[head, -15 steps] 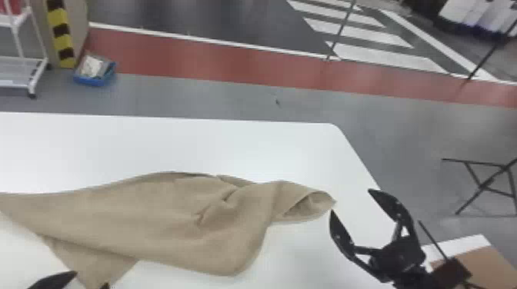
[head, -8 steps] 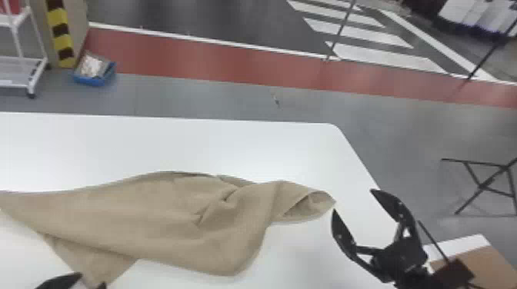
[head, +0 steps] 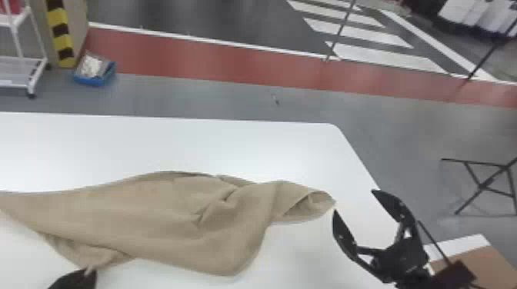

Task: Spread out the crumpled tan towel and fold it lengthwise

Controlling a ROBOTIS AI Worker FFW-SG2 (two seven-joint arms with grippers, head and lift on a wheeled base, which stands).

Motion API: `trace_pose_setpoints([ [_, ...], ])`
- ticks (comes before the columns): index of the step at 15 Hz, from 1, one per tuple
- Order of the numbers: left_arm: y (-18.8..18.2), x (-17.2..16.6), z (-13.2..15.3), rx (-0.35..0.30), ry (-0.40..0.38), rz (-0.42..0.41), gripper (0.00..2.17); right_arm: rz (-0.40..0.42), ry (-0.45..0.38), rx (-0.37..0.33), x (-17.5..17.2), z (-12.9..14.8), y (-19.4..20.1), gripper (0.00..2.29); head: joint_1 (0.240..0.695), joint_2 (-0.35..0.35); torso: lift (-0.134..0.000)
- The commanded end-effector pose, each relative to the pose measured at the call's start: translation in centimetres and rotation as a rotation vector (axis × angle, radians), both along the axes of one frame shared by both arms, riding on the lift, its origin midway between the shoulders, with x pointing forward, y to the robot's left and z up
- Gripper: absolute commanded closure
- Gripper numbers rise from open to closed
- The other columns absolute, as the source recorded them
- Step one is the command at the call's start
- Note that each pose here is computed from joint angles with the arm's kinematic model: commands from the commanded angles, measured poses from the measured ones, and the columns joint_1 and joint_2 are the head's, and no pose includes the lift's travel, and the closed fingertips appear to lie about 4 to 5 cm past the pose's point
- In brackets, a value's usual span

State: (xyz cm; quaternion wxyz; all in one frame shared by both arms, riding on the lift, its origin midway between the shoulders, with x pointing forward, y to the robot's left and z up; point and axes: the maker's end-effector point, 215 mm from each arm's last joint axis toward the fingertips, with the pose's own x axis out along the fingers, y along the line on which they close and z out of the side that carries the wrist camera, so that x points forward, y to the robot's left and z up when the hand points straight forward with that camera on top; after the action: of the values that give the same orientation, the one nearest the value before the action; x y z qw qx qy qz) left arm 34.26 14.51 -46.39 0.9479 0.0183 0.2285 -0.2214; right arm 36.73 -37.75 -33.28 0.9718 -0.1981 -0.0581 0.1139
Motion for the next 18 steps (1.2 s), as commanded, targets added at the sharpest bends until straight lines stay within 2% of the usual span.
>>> trace_pose_setpoints([
  [1, 0.1, 0.3, 1.4, -0.015, -0.034, 0.012, 1.71, 0.003, -0.016, -0.002, -0.1, 0.4, 0.1, 0.09, 0.695, -0.350, -0.124],
  [4, 1.2, 1.2, 4.3, -0.033, -0.094, 0.044, 1.71, -0.004, -0.025, -0.004, -0.1, 0.5, -0.1, 0.09, 0.695, -0.350, -0.124],
  [6, 2.7, 2.1, 6.5, -0.055, -0.129, 0.078, 1.71, -0.030, -0.010, -0.016, 0.7, -0.5, -1.0, 0.09, 0.695, -0.349, -0.124],
  [9, 5.3, 3.0, 9.4, -0.086, -0.172, 0.131, 1.71, -0.069, 0.079, -0.047, 2.9, -3.7, -4.0, 0.13, 0.695, -0.326, -0.124],
  [11, 6.3, 3.2, 10.2, -0.090, -0.184, 0.147, 1.71, -0.079, 0.134, -0.074, 4.2, -5.5, -5.7, 0.18, 0.695, -0.319, -0.124],
  [18, 6.4, 2.8, 10.1, -0.091, -0.176, 0.154, 1.71, -0.078, 0.297, -0.136, 6.7, -11.0, -6.9, 0.22, 0.695, -0.326, -0.124],
])
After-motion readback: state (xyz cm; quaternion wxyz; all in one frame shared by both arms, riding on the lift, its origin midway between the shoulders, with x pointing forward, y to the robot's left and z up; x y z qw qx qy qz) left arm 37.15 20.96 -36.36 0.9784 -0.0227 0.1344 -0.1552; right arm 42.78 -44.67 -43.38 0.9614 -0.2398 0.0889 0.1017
